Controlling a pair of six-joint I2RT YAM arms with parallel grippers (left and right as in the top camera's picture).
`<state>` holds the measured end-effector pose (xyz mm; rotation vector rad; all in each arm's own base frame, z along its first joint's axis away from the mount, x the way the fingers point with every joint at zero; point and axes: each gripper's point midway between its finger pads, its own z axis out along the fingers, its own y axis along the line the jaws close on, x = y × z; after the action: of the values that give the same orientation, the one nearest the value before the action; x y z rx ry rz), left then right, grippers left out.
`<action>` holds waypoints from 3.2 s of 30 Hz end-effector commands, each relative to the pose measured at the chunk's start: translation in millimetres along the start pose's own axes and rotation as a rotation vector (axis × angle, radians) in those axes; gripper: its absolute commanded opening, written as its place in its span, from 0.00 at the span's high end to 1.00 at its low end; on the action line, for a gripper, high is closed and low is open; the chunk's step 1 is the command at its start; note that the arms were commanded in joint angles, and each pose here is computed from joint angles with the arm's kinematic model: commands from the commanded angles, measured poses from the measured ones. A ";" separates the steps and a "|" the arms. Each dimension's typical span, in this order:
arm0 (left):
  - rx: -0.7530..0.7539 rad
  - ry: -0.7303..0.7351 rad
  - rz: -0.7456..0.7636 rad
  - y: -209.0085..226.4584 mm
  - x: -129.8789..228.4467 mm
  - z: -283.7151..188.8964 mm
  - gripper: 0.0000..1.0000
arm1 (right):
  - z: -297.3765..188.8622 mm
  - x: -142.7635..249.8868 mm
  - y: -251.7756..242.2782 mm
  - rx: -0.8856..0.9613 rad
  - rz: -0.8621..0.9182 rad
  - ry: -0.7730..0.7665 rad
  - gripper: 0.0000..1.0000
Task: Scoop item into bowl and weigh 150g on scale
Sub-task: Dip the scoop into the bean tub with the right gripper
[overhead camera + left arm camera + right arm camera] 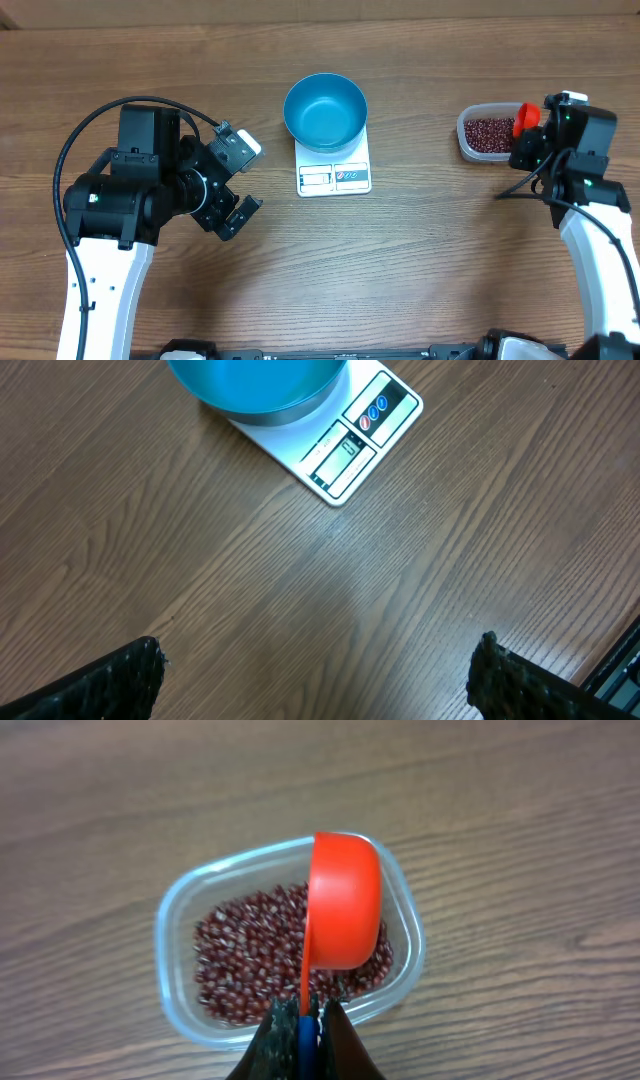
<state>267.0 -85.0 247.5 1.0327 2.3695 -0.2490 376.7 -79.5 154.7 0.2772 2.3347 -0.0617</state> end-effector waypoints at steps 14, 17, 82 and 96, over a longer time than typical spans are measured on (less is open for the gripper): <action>-0.001 0.007 -0.016 1.2 2.2 1.5 0.00 | 34.3 17.0 7.7 -0.042 -0.065 0.092 0.96; -0.001 0.007 -0.016 1.2 2.2 1.5 0.00 | 33.6 21.2 16.6 -0.085 -0.066 0.108 0.96; -0.001 0.007 -0.016 1.2 2.2 1.5 0.00 | 11.1 15.9 -17.2 -0.614 0.765 0.187 0.96; -0.001 0.007 -0.016 1.2 2.2 1.5 0.00 | -7.5 6.2 3.0 -0.788 0.763 0.194 0.96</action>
<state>267.1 -85.0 247.4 1.0327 2.3700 -0.2487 364.9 -79.3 139.6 0.8167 2.1271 1.1785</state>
